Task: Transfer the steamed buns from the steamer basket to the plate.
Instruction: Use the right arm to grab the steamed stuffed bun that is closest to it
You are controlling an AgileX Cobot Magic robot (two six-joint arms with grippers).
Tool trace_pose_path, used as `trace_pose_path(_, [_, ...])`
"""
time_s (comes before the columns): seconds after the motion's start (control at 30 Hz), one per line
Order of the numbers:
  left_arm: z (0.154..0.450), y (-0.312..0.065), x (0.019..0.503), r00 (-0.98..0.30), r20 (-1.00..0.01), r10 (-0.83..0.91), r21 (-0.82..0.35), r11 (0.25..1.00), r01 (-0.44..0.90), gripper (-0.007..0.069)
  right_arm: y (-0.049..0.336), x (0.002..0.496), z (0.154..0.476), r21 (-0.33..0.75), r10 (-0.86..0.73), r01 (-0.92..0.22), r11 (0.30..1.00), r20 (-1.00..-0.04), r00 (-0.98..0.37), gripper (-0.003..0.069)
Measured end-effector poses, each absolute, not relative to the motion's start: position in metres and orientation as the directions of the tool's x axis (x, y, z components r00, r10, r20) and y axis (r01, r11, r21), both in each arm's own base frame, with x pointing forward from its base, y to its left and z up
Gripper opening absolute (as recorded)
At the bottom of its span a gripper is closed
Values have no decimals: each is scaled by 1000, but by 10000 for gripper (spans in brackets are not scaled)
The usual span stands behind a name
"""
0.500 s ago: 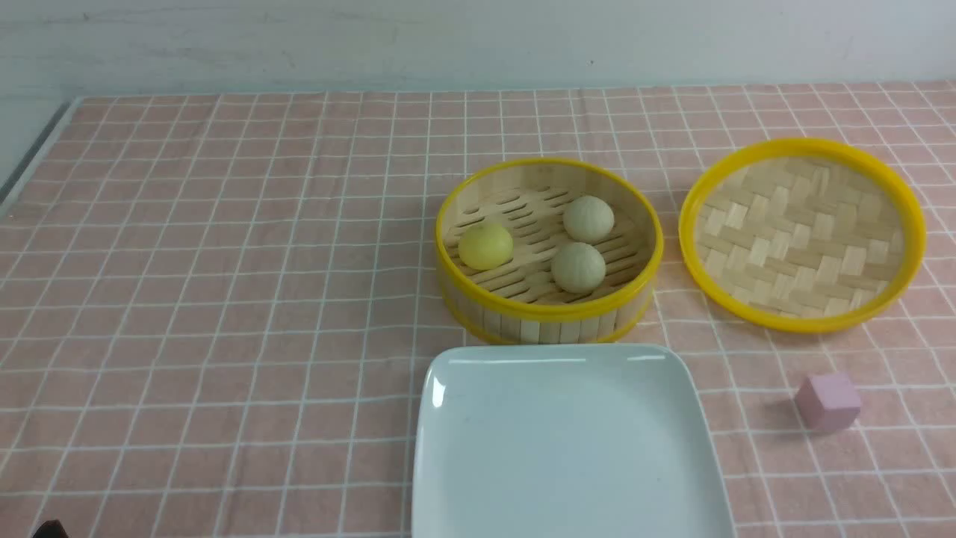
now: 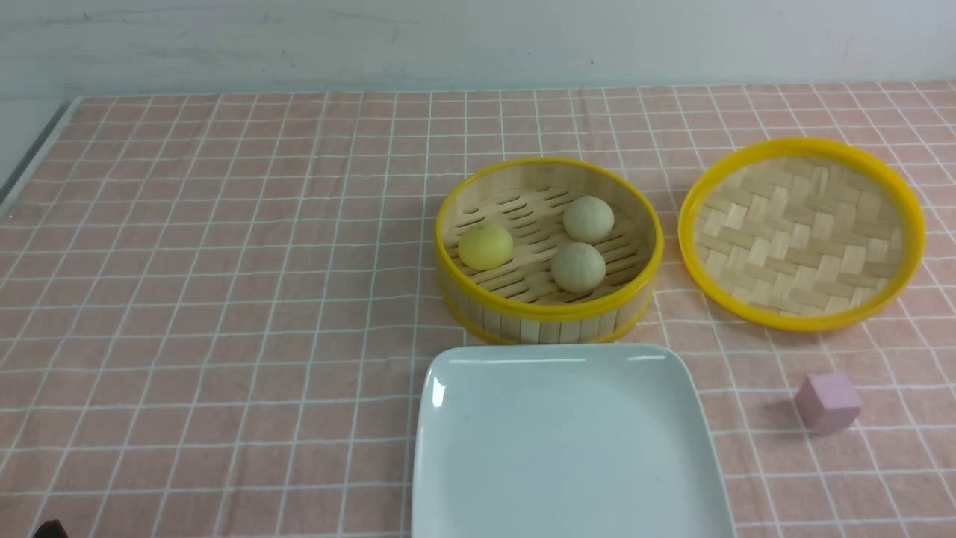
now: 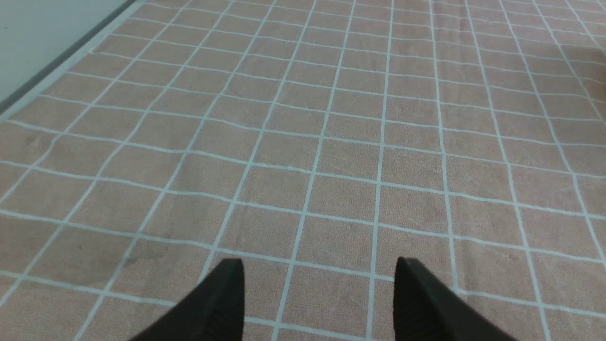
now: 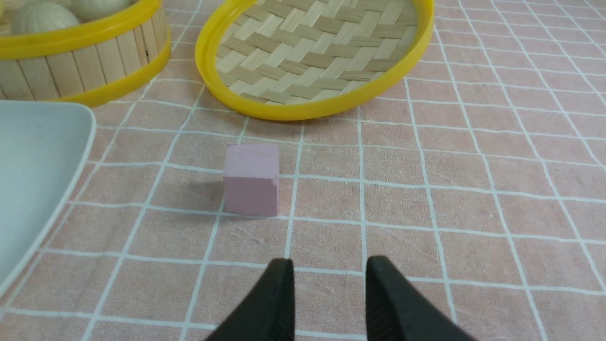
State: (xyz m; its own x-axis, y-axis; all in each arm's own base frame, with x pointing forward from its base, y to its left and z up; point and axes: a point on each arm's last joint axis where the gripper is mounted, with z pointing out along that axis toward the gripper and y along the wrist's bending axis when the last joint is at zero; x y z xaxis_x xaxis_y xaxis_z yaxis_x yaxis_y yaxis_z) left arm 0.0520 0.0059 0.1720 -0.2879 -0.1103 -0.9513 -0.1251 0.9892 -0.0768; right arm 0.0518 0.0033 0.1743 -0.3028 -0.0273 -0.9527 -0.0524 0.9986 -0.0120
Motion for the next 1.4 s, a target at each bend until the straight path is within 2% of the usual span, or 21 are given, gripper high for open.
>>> trace_pose_path(0.7, [172, 6, 52, -288, -951, -110, -77, 989, -125, 438, 3, 52, 174, -11, -26, -52, 999, -953, -301, 239])
trace_pose_path(0.83, [172, 6, 52, -288, -951, -109, -76, 989, -125, 438, 5, 51, 176, 30, 9, -59, 998, -947, -320, 239])
trace_pose_path(0.9, [172, 6, 52, -288, -951, -109, -76, 989, -125, 438, 7, 49, 188, 67, 43, -67, 995, -950, -310, 239])
trace_pose_path(1.03, [172, 6, 52, -288, -951, -109, -76, 989, -125, 438, 9, 31, 267, 105, 96, -103, 989, -992, -85, 239])
trace_pose_path(1.13, [172, 6, 52, -288, -951, -109, -76, 989, -125, 438, 10, 18, 294, 114, 110, -127, 985, -993, -38, 239])
trace_pose_path(1.4, [172, 6, 52, -288, -951, -109, -76, 989, -125, 438, 13, 8, 313, 169, 177, -171, 971, -984, 32, 239])
